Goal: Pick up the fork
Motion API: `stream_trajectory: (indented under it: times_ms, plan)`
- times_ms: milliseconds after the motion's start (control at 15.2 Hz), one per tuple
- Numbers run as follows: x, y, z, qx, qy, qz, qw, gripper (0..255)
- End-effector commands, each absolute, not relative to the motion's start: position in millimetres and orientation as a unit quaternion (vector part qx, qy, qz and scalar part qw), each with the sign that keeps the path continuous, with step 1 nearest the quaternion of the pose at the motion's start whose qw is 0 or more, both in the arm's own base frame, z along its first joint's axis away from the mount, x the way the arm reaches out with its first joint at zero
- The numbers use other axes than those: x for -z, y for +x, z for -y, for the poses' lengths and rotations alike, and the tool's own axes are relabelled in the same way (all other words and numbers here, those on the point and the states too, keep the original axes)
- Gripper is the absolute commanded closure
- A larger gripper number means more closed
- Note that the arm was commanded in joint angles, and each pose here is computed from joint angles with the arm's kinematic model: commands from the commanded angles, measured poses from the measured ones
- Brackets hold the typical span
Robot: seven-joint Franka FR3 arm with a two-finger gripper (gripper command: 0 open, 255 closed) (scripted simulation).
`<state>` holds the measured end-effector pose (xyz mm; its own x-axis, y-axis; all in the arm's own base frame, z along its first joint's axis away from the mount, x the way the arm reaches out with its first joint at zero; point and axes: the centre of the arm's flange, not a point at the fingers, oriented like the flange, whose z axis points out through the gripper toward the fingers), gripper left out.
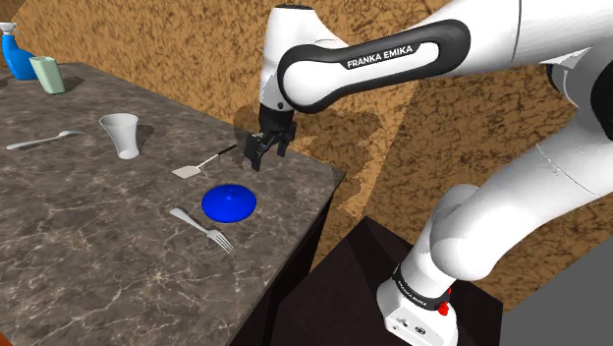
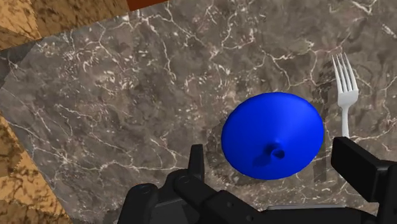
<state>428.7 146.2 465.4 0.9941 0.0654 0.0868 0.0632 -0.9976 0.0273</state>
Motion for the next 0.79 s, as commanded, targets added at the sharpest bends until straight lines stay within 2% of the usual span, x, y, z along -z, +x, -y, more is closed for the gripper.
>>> stream_trajectory:
  times_ms: [0,726]
  plan:
    - [-449,439,-166,-0.046,0.998,-0.039,0.008,0]
    - [-370,503,-261,-0.054,0.996,-0.074,-0.012,0]
